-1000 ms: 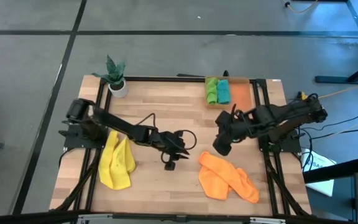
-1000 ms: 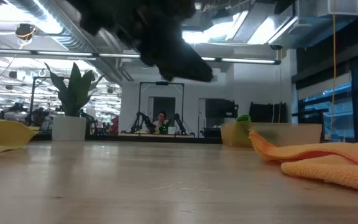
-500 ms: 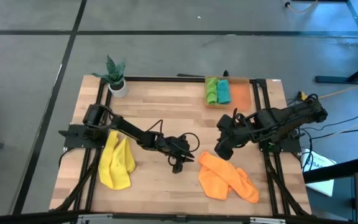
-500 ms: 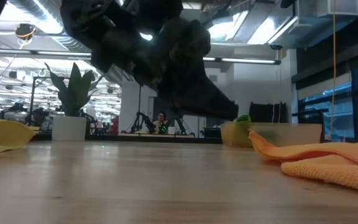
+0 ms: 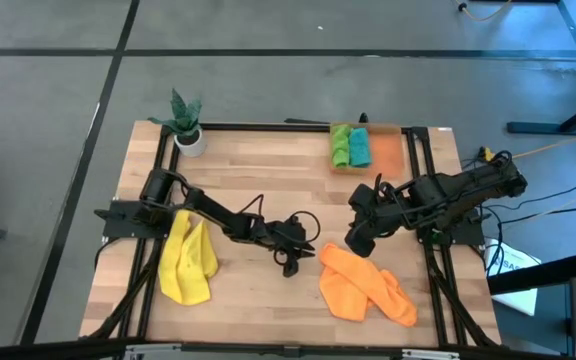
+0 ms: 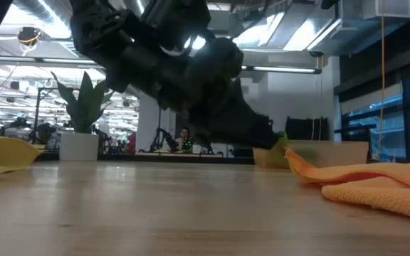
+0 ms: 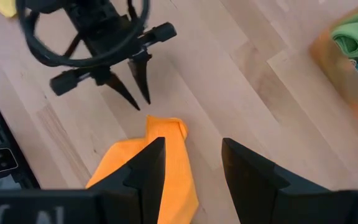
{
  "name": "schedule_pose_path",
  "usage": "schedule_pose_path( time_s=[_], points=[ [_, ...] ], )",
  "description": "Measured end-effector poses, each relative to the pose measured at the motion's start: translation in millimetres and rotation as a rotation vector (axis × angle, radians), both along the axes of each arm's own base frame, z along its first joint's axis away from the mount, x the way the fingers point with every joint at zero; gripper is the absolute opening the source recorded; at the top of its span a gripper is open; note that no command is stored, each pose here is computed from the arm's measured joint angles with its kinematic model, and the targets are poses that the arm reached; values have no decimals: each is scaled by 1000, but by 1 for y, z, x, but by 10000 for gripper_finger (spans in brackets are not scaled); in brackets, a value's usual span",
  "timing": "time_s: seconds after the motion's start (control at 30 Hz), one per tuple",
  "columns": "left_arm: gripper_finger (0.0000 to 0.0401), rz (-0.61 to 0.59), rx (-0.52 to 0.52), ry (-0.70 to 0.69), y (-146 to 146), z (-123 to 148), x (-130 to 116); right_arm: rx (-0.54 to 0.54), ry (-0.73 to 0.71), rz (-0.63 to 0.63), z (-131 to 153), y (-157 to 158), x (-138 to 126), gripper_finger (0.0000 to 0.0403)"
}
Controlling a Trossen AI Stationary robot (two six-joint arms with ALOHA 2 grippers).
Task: Roll microfiber towels into tight, uniform cylinder then place into a basket
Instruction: Fold the orange towel
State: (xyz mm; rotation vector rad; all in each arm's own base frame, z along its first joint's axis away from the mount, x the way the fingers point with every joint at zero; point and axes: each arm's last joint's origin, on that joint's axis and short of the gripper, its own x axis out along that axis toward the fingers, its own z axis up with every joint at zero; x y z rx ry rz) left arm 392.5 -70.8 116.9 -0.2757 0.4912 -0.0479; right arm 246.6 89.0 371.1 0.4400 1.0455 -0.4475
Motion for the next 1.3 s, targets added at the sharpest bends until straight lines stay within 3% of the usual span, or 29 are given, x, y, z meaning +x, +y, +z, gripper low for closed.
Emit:
schedule_pose_path(
  time_s=[0.13, 0.8, 1.3],
  points=[
    [72, 52, -8, -12, 1, -3, 2, 1, -2, 0, 0, 0, 0, 159],
    [72, 62, -56, -10, -3, -17, 14, 1, -7, 4, 0, 0, 1, 159],
    [72, 16, -56, -12, -24, -24, 10, 1, -7, 4, 0, 0, 1, 159]
  ],
)
